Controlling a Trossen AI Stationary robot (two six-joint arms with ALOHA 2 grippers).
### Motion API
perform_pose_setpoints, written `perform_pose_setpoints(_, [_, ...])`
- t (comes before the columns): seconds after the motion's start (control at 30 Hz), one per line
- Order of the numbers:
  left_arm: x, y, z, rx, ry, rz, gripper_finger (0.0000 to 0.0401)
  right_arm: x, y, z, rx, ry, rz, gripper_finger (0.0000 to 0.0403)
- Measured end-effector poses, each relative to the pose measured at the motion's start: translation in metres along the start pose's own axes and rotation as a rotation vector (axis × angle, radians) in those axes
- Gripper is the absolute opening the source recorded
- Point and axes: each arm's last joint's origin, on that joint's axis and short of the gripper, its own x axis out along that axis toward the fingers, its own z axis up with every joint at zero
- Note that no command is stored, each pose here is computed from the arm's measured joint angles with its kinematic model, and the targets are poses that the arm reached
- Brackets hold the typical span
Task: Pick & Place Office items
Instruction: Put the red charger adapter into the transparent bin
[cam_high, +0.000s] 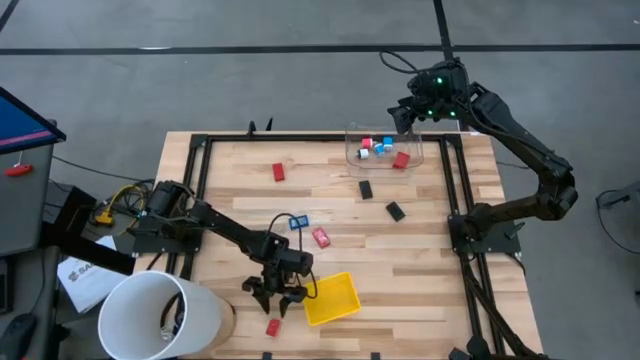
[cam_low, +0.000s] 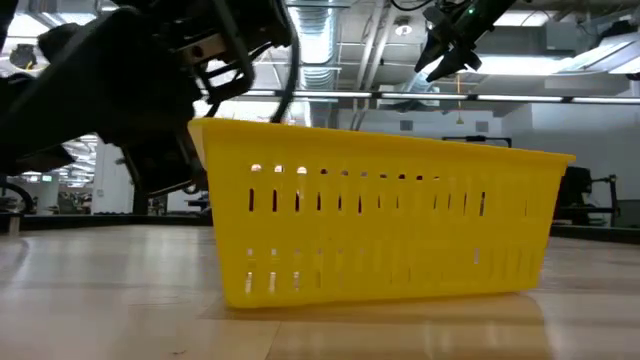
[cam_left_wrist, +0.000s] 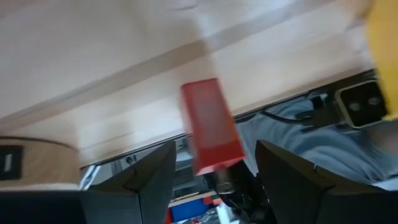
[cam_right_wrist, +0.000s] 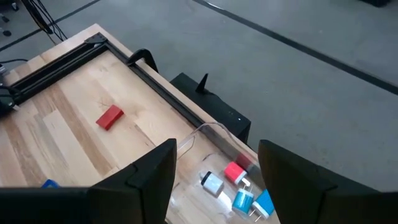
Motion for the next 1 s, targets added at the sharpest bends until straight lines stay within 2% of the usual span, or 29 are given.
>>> perform_pose_setpoints(0.2, [0.000,-0.005,-0.001,0.044,0.006,-0.041,0.0218,0.000,-0.002,0.000,0.000,-0.001,-0.006,0.0219])
perform_pose_setpoints(0.57, [0.017,0.004,-0.017,0.043,-0.013,0.051,0.0218,-0.001,-0.009,0.000,0.025,-0.002,-0.029,0.0219])
perform_pose_setpoints(1.0, [0.024,0.006,-0.023,0.032,-0.021,0.068,0.0216,-0.001,-0.009,0.000,0.025,-0.002,-0.028,0.0219])
